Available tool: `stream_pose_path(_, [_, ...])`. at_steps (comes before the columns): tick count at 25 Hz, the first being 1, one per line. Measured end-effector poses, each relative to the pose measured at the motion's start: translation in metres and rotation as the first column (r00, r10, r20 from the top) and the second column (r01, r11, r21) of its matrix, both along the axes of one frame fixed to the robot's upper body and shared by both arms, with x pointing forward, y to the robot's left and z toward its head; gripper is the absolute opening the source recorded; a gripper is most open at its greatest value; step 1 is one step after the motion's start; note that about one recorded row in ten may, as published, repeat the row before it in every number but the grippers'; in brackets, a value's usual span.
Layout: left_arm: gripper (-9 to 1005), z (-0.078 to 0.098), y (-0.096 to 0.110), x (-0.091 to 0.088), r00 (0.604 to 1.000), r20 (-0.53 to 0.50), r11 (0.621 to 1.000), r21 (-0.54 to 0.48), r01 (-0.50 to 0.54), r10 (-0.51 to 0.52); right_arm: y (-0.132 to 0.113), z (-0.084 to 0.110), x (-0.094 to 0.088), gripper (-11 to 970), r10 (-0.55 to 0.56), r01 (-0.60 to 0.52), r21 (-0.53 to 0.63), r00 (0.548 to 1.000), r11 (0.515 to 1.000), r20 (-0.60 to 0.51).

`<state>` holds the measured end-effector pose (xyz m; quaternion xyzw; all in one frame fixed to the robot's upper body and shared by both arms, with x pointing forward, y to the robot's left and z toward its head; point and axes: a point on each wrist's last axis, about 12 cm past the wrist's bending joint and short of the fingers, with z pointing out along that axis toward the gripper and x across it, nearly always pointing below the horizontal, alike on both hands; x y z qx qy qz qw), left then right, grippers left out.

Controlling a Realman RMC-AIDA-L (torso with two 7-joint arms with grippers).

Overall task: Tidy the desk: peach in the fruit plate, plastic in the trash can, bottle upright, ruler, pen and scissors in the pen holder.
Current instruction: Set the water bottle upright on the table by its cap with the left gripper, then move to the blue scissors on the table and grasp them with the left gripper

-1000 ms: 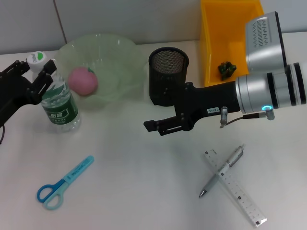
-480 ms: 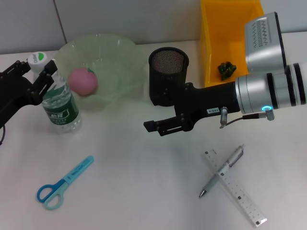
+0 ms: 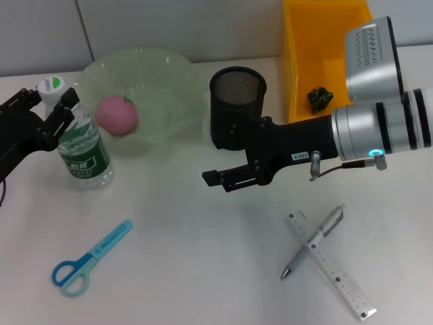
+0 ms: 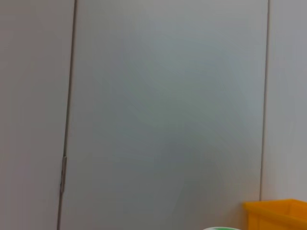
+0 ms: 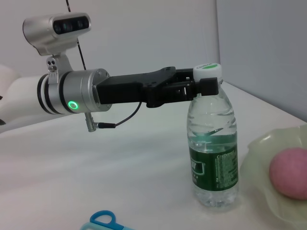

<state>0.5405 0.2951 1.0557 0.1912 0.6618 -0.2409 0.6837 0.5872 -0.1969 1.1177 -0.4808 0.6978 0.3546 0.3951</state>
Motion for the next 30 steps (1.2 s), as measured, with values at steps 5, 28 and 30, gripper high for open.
stream_pose_path(5, [448, 0.0, 0.0, 0.0, 1.0, -0.004, 1.0, -0.007, 0.002, -0.002, 0.0, 0.0, 0.0, 774, 0.0, 0.0, 0.0, 1.0, 1.0, 0.0])
stream_pose_path(28, [856, 0.004, 0.017, -0.029, 0.999, 0.005, 0.99, -0.136, 0.048, -0.048, 0.001, 0.002, 0.0, 774, -0.005, 0.005, 0.017, 1.0, 1.0, -0.009])
stream_pose_path(30, [855, 0.007, 0.022, -0.034, 0.998, -0.006, 0.986, -0.155, 0.059, -0.061, 0.001, 0.002, 0.0, 774, -0.006, 0.007, 0.02, 1.0, 1.0, -0.015])
